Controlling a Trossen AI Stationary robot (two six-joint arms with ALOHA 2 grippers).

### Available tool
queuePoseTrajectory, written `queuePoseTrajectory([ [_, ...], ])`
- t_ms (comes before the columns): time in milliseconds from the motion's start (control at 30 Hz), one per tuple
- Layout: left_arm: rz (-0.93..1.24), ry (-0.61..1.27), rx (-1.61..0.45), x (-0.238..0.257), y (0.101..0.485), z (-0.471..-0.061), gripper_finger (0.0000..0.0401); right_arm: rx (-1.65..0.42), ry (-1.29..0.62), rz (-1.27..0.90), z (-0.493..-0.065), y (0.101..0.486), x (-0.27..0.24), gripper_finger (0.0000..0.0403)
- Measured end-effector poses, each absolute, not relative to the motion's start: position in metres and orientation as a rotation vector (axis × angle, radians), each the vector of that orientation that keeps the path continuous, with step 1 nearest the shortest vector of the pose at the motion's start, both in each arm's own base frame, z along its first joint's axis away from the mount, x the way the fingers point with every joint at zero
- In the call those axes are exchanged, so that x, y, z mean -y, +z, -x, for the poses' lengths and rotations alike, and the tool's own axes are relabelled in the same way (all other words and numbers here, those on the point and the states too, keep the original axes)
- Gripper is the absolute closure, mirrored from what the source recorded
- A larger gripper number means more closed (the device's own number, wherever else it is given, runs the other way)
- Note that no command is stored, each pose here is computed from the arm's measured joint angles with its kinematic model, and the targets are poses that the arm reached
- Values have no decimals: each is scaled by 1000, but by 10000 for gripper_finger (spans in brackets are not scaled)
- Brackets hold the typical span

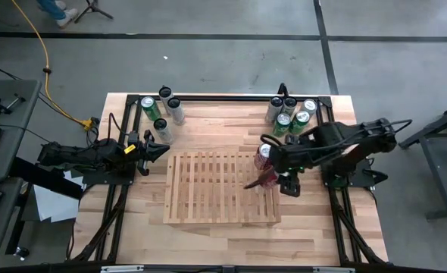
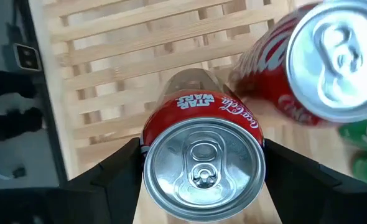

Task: Place canned beverage on shelf
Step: Put the red-white soda can on the shelf aligned with the other red-white soda can

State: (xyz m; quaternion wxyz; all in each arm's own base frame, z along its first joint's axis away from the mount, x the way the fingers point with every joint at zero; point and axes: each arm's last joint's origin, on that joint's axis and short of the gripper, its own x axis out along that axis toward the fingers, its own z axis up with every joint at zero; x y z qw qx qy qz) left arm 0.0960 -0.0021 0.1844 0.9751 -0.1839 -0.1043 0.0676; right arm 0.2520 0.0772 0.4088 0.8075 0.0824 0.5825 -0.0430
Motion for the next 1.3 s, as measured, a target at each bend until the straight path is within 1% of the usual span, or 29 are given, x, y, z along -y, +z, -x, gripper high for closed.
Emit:
queuePoseTrajectory([
  [233, 371, 136, 210, 2, 184, -96, 398, -1256, -92, -155, -258, 406, -69, 135],
  [600, 371, 136, 210, 2, 184, -96, 398, -1230, -64, -126, -260, 407, -69, 135],
  [633, 371, 136, 211, 2, 185, -96, 398, -1229, -64, -126, -260, 407, -69, 132],
  [733, 371, 136, 210, 2, 184, -96, 398, -1229, -64, -126, -260, 407, -69, 100],
  [800, 371, 136, 210, 2, 184, -96, 398, -1229, -65, -126, -261, 407, -69, 89],
  [1133, 371, 136, 211, 2, 184, -96, 398, -1254, -56, -85, -273, 397, -73, 86],
  [1300, 371, 136, 211, 2, 185, -96, 398, -1195, -42, -92, -279, 399, -74, 86],
])
